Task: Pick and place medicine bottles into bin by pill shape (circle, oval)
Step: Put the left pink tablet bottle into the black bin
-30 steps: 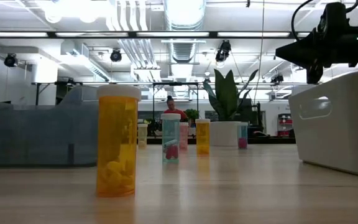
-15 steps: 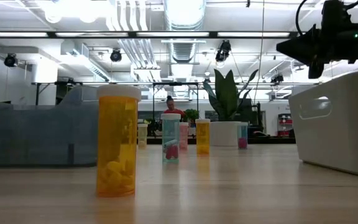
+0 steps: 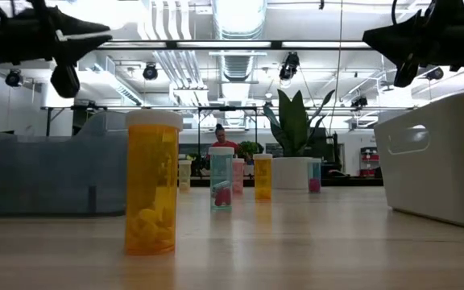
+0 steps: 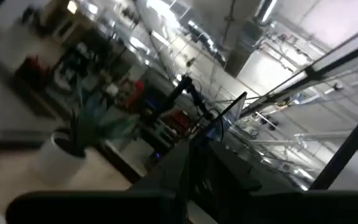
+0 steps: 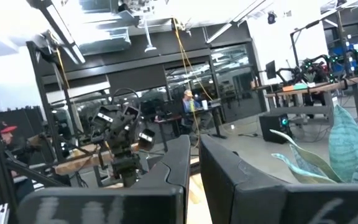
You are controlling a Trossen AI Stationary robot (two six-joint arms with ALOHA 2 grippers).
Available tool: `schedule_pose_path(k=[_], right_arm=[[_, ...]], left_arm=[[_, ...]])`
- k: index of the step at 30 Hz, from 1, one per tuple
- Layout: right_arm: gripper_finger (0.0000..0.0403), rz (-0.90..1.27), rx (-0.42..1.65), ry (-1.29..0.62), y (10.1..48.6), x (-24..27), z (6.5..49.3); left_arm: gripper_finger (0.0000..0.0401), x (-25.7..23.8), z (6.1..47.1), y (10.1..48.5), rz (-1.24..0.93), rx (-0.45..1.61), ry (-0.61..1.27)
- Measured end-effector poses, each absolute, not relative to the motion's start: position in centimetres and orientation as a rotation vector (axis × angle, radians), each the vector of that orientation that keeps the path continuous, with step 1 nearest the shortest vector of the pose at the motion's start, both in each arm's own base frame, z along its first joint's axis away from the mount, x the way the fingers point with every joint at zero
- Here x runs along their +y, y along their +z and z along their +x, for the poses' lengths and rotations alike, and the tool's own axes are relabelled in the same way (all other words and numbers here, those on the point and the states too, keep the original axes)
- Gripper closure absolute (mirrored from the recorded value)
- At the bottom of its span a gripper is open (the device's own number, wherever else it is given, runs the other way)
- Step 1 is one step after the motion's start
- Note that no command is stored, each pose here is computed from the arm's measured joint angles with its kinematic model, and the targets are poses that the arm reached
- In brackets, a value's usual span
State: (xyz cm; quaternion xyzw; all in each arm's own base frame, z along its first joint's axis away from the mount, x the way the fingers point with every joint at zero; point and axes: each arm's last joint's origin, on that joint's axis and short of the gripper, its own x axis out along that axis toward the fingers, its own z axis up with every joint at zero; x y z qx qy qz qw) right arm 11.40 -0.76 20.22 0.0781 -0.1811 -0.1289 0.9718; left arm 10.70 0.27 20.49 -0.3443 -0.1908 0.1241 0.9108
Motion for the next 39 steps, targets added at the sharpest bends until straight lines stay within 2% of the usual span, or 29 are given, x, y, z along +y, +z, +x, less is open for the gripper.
schedule_pose_path(k=[11,21,26,31,39], right_arm=[[0.0376,0.166,-0.366,-0.259,20.2,-0.8,11.4],[0.0376,0.169,-0.367,-0.259,20.2,-0.8,11.4],[0.0376,0.167,-0.366,-0.259,20.2,-0.8,11.4],[0.0376,0.163,-0.366,-0.259,20.2,-0.8,11.4],[0.0376,0.161,-0.364,-0.26,20.2,-0.8,11.4]], left_arm=[[0.0359,0.1,13.3,21.7,-0.885,-0.017,0.423],[0.0359,-0.1,14.6,22.8,-0.983,0.499,0.828],[0.0359,-0.2,15.1,23.3,-1.024,0.693,0.997],[0.0359,0.3,15.9,24.2,-1.033,0.83,1.134],[0.0359,1.1,17.8,24.2,-1.024,0.949,1.166]])
